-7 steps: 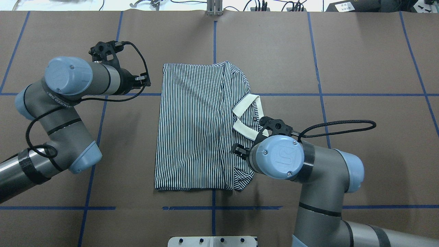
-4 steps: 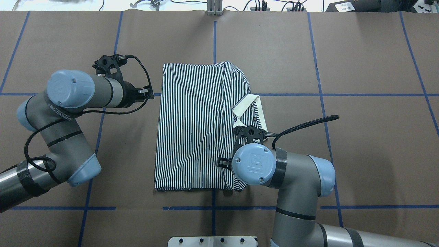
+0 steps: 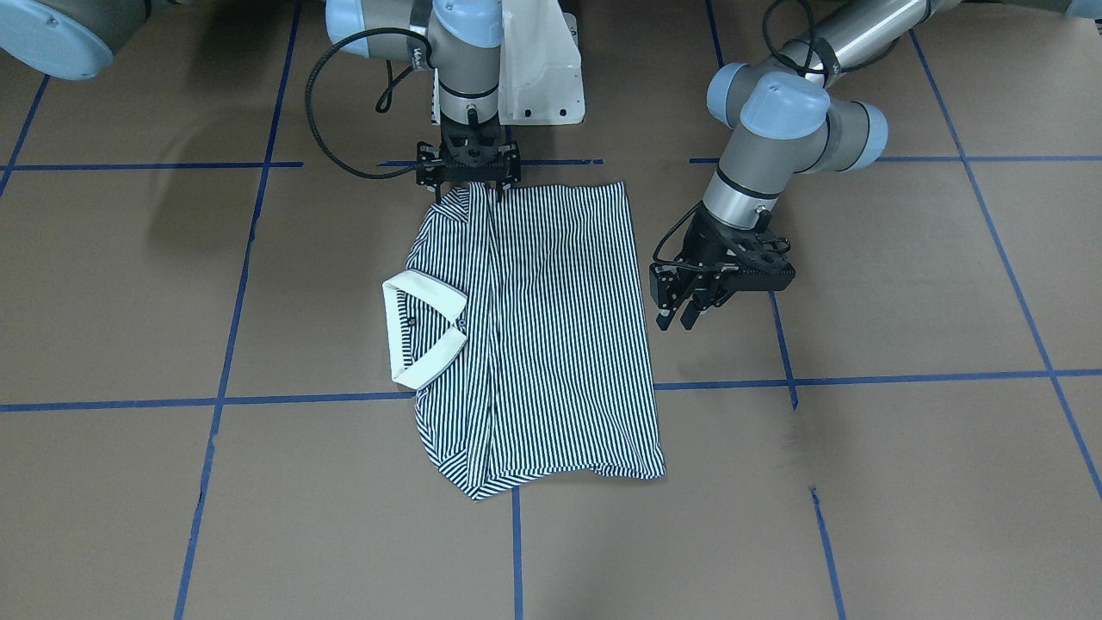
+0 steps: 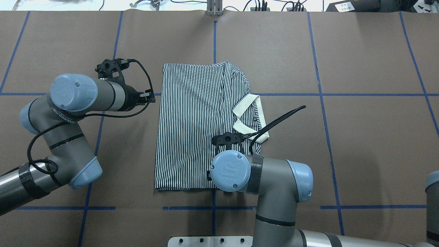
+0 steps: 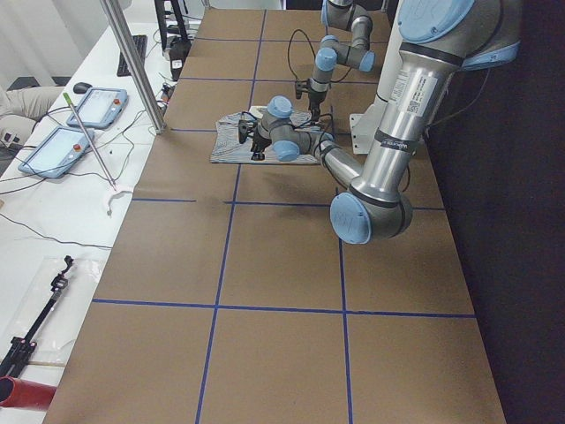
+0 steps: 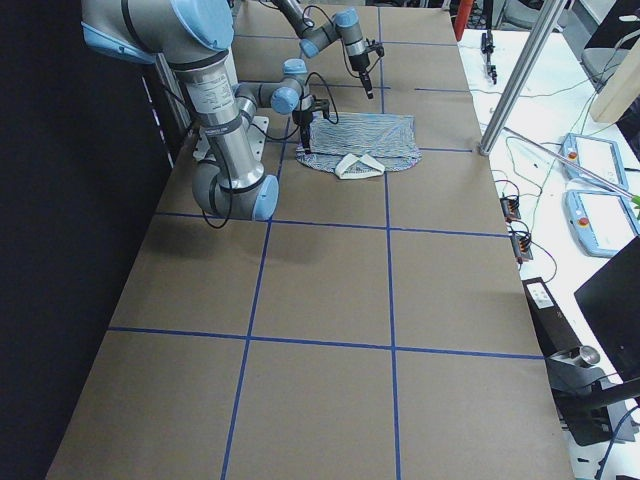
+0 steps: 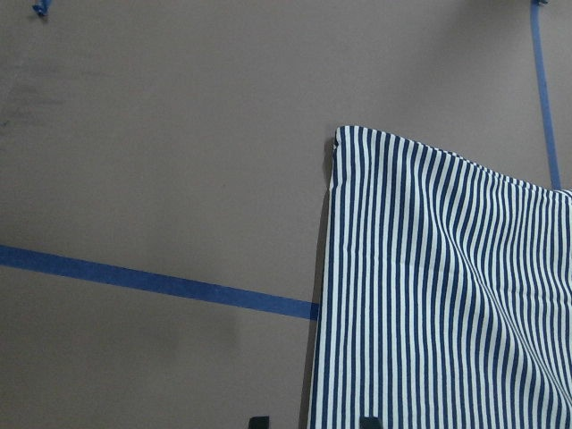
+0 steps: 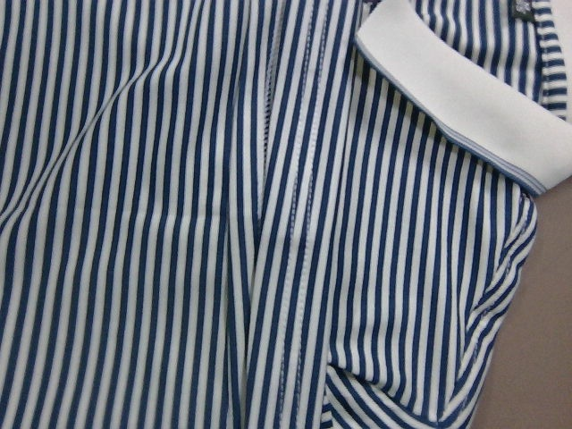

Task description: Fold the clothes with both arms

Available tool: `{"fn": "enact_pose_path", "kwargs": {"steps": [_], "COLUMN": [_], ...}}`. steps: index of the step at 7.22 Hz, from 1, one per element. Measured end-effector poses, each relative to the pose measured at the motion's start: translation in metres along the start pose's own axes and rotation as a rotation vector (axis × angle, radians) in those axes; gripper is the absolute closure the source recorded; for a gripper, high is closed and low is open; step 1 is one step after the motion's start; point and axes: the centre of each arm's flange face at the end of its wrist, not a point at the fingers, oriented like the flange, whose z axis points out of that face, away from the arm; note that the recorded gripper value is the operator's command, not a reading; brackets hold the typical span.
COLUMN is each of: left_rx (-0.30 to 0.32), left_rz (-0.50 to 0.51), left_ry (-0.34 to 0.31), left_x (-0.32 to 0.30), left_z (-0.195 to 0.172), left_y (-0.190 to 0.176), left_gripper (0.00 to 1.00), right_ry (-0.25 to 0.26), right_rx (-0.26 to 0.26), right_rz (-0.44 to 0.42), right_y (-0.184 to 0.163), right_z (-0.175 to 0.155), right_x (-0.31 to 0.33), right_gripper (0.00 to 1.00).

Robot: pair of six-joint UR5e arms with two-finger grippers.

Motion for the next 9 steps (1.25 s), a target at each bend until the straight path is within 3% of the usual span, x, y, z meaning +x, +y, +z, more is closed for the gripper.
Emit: {"fn": "enact_pose_path", "kwargs": {"steps": [6, 9], "left_rx": [-0.007, -0.008], "left_rz": [0.003, 0.002], "left_ry": [-0.002, -0.002], "left_x": [0.0, 0.0], "left_z": [0.002, 0.002], "left_y": [0.004, 0.004], "left_gripper": [0.55, 0.55], "right_ry": [0.064, 0.068], "right_rx": [-0.028, -0.021], "right_rz": [-0.059, -0.075], "right_y": [0.009, 0.006], "right_z": [0.029, 0.023], "right_x": [0.008, 0.048], "right_gripper": [0.0, 0.0]}}
